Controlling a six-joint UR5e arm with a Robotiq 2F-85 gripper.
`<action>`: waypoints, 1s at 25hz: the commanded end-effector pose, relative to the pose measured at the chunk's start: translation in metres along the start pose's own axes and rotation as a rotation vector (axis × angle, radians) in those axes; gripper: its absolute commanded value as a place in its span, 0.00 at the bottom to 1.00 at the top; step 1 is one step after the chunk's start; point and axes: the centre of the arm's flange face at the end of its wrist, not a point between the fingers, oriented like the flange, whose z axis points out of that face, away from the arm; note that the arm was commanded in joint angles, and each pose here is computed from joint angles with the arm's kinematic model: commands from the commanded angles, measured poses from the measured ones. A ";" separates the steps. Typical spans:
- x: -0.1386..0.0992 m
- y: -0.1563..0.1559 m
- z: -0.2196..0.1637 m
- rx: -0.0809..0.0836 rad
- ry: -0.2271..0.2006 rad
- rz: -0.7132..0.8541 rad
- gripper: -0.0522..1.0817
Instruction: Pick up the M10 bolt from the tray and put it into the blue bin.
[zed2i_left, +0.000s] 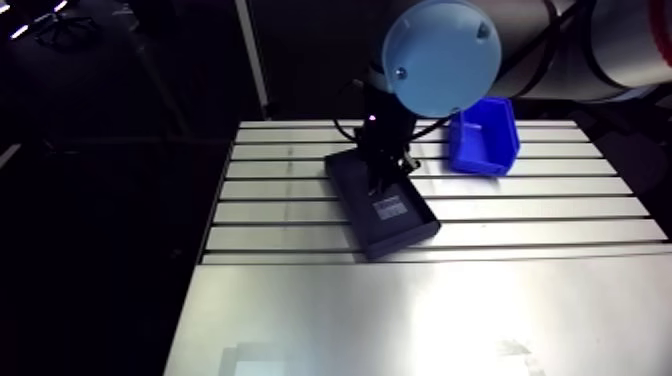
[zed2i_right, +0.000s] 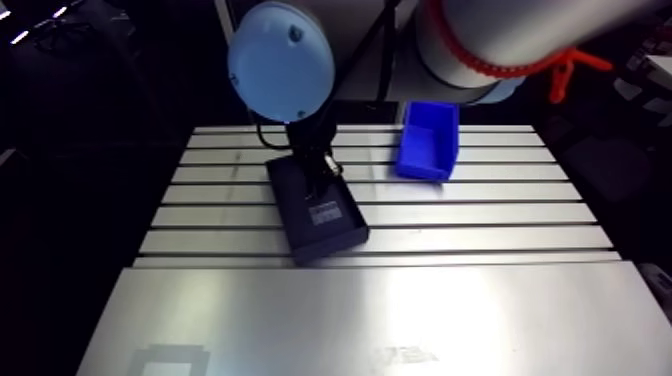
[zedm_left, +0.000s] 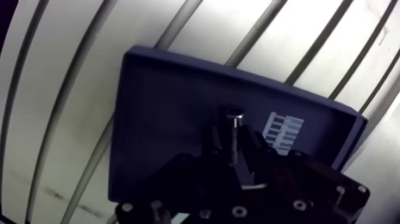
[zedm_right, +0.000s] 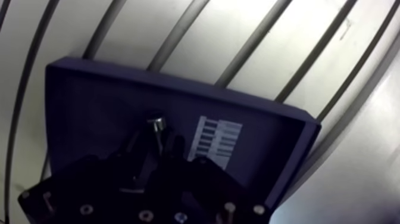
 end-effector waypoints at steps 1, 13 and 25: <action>0.000 0.000 0.000 0.003 0.002 0.000 0.65; 0.000 0.000 0.000 0.011 0.012 0.002 0.73; 0.001 0.000 -0.010 0.022 0.027 0.000 0.86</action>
